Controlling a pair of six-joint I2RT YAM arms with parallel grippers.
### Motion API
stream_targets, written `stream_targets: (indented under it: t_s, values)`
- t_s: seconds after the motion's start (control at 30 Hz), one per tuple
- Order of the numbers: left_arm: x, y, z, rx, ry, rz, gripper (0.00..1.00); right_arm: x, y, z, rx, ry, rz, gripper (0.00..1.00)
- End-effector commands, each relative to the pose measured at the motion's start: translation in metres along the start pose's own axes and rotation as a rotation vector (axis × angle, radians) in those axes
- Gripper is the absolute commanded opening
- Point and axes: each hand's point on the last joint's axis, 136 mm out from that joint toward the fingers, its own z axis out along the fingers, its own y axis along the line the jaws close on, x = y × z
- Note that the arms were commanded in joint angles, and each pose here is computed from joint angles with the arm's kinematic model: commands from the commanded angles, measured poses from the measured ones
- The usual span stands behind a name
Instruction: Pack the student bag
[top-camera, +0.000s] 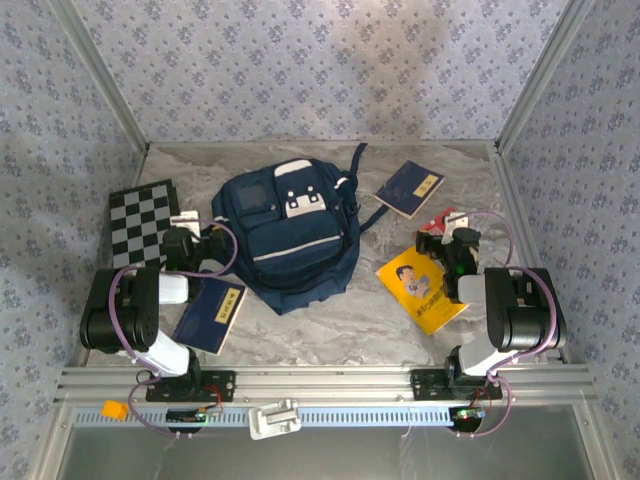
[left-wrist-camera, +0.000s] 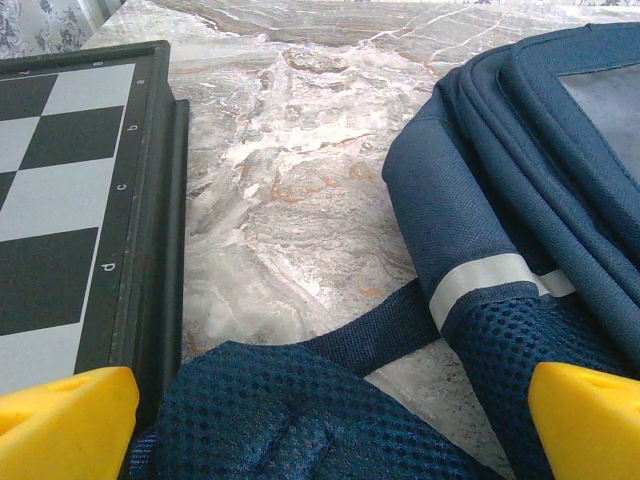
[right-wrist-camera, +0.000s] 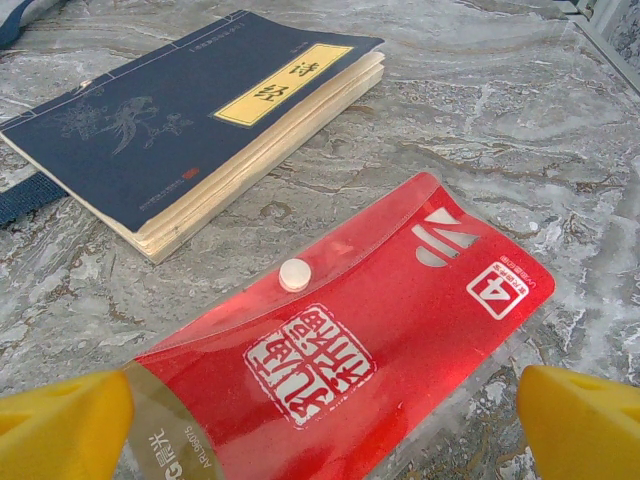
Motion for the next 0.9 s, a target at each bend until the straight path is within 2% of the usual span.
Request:
stream_targets:
  t_s: [0.0, 0.27, 0.5, 0.77, 0.87]
  values:
    - [-0.013, -0.001, 0.002, 0.014, -0.031, 0.007, 1.00, -0.018, -0.001, 0.001, 0.004, -0.049, -0.011, 1.00]
    - [-0.018, -0.002, 0.000, 0.014, -0.030, 0.007, 1.00, -0.023, 0.005, -0.006, 0.012, -0.071, -0.047, 1.00]
    - [-0.034, -0.003, -0.019, 0.027, -0.026, -0.004, 1.00, -0.036, 0.005, -0.022, 0.025, -0.073, -0.046, 1.00]
    - [-0.059, -0.013, -0.047, 0.092, -0.020, -0.092, 1.00, -0.068, 0.000, -0.043, 0.007, -0.055, 0.077, 1.00]
    - [-0.070, -0.020, -0.057, 0.130, 0.005, -0.159, 1.00, -0.073, -0.004, -0.050, 0.018, -0.005, 0.211, 1.00]
